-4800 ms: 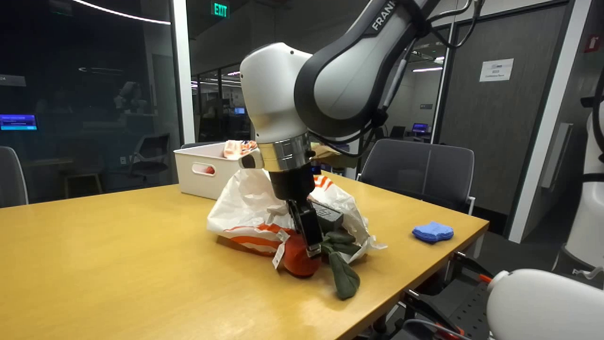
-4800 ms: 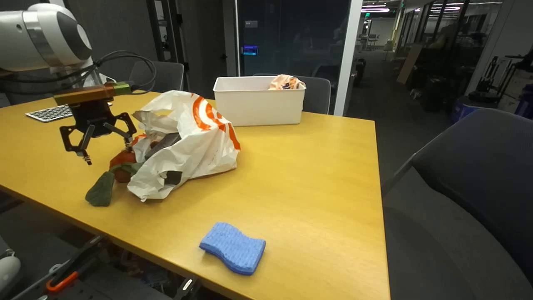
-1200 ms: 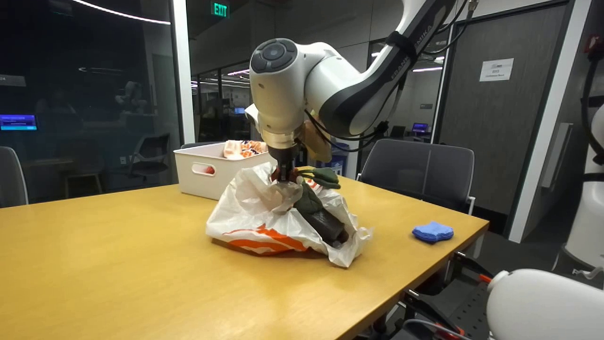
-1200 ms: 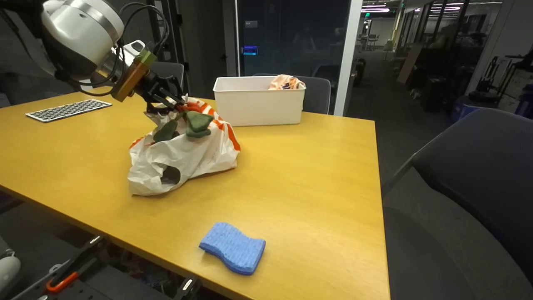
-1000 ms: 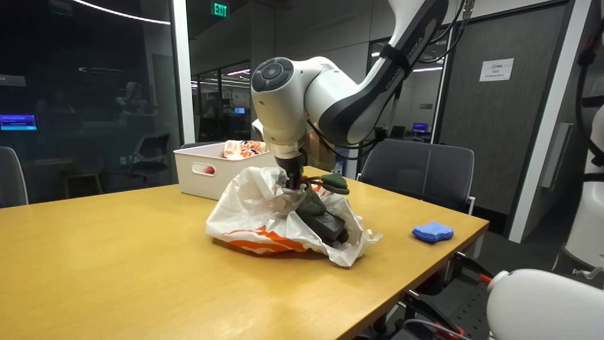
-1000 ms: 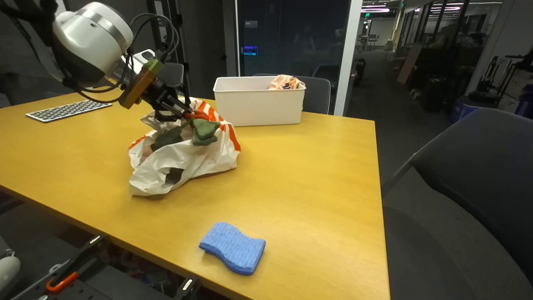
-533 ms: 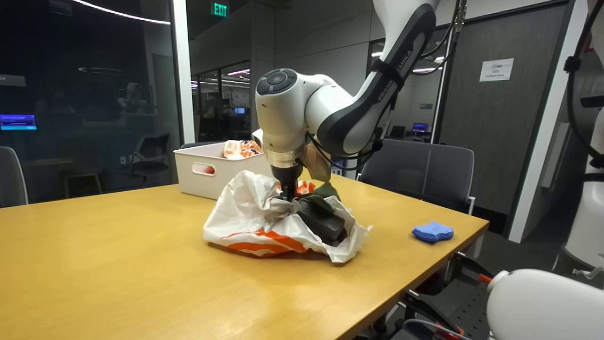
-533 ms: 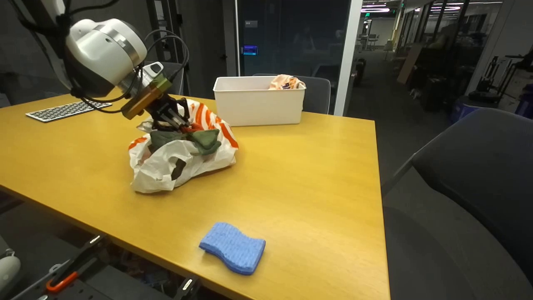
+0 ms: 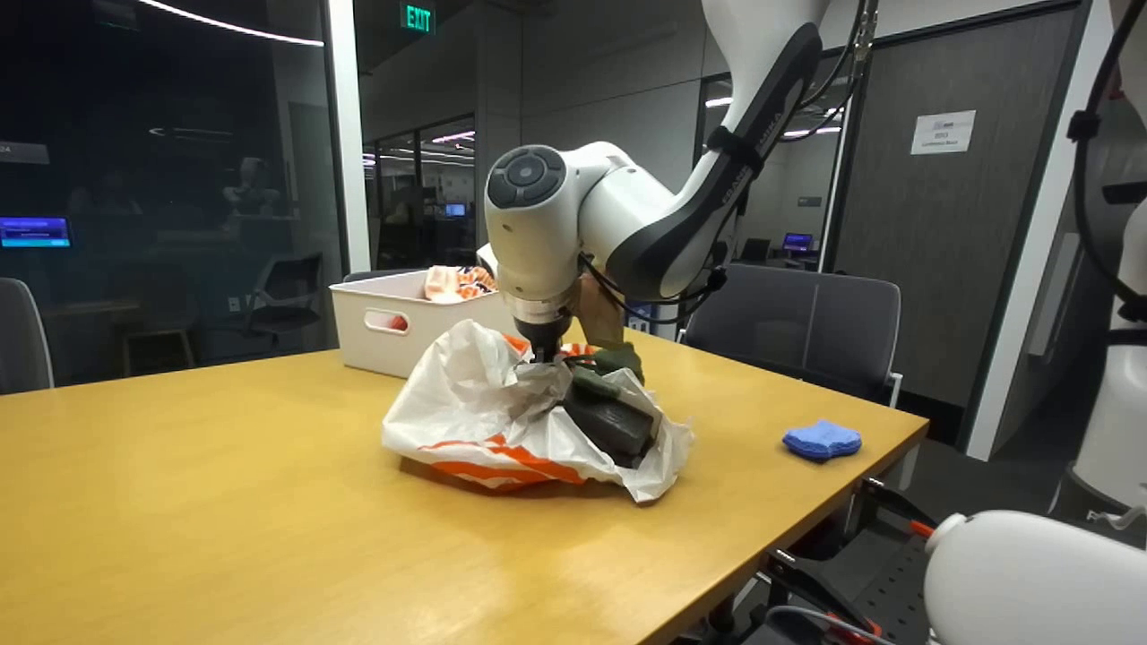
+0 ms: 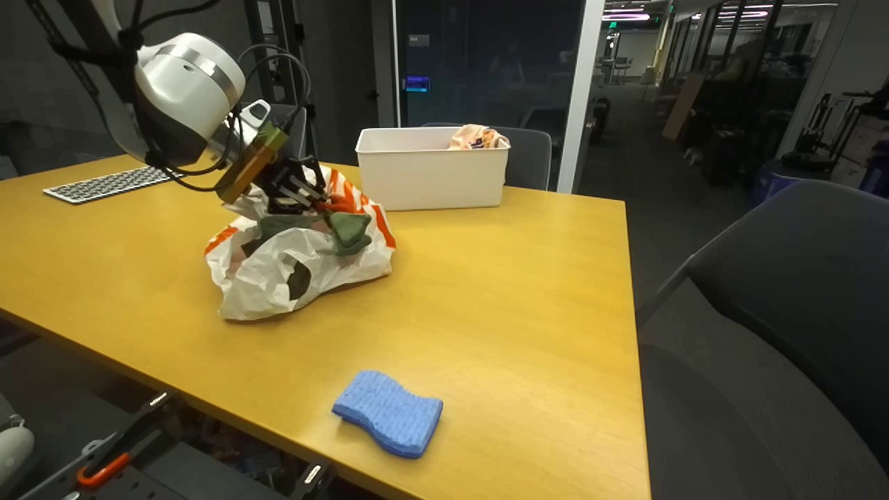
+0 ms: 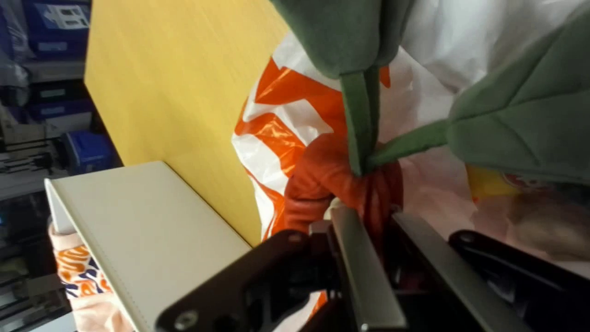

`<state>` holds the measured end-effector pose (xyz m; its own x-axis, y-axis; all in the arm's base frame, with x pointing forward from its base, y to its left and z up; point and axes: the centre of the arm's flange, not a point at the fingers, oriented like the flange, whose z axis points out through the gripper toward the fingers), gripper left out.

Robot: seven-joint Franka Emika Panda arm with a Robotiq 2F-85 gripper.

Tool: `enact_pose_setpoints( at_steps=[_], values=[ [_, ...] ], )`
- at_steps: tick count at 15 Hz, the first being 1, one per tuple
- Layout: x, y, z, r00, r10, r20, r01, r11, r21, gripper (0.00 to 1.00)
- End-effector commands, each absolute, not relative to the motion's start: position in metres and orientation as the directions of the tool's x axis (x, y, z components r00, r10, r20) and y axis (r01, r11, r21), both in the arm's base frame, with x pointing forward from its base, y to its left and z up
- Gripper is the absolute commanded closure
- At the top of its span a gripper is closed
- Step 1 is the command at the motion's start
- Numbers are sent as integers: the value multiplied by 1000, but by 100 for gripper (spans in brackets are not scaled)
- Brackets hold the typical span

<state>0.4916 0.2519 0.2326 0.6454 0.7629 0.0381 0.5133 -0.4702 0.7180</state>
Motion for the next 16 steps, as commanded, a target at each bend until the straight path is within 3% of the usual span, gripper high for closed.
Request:
enact_pose_setpoints(
  at_steps=[1,4,5,6,7,9,10,13,16],
  values=[
    [499,253,216,696,718,23,426,-438,791,92],
    [492,257,215,701,713,14,438,-446,780,93],
    [490,260,216,695,719,16,443,-447,777,86],
    [488,262,219,688,725,24,458,-460,760,90],
    [487,265,222,693,720,26,453,-464,761,61],
    [484,270,228,708,706,27,424,-456,782,60],
    [481,274,235,728,685,21,399,-449,799,55],
    [468,283,262,771,637,-8,368,-436,821,31],
    [452,294,292,799,596,-79,452,-509,733,7]
  ],
)
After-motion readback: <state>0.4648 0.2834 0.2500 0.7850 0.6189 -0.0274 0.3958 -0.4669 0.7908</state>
